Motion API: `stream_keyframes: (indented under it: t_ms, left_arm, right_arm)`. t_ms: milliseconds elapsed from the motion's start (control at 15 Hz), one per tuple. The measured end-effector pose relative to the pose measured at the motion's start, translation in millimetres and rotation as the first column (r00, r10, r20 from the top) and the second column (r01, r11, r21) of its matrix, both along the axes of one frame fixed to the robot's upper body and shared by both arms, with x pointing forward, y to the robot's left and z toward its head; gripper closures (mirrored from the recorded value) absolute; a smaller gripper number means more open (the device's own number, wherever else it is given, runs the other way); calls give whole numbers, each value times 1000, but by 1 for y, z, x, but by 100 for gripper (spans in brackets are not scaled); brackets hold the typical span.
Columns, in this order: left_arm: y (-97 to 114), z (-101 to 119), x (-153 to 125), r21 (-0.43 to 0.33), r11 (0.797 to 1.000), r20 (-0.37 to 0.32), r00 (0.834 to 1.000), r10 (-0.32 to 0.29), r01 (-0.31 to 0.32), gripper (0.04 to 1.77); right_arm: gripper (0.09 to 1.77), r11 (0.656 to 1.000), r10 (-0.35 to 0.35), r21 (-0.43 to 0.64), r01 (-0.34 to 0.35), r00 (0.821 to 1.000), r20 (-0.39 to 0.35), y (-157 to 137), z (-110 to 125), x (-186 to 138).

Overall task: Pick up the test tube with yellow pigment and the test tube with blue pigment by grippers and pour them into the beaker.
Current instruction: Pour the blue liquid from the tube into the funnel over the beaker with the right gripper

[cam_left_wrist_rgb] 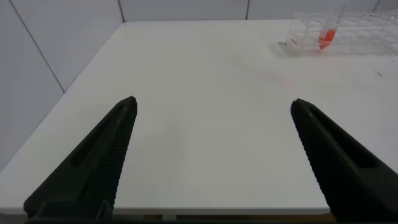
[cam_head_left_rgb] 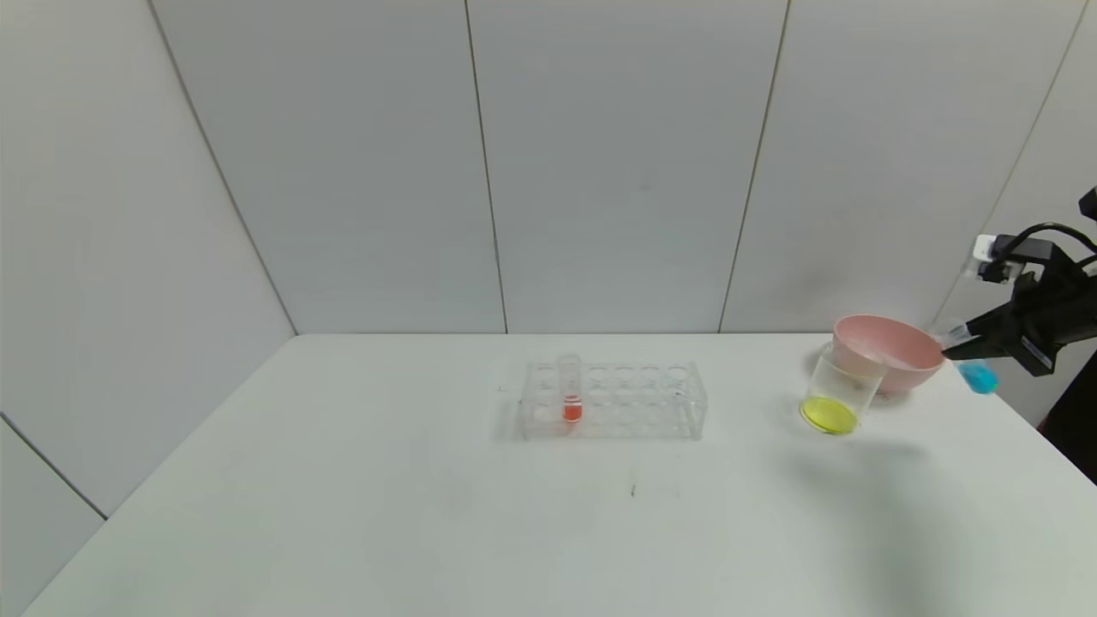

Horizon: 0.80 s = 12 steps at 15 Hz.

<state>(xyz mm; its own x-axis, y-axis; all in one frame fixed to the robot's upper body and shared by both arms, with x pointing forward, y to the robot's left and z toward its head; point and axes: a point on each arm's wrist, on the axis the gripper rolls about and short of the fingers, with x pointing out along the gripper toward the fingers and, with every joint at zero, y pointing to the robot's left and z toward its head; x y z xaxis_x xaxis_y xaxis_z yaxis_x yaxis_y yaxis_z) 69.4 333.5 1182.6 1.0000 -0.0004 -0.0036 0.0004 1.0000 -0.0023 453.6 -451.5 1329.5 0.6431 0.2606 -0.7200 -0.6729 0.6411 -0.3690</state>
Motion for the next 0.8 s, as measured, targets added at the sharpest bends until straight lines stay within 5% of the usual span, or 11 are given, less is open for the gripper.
stream_keyframes:
  t_ms: [800]
  left_arm:
    - [0, 0, 0, 0, 1000, 0, 1000, 0, 0, 5]
  right_arm:
    - [137, 981, -1, -193, -7, 999, -46, 51, 14, 24]
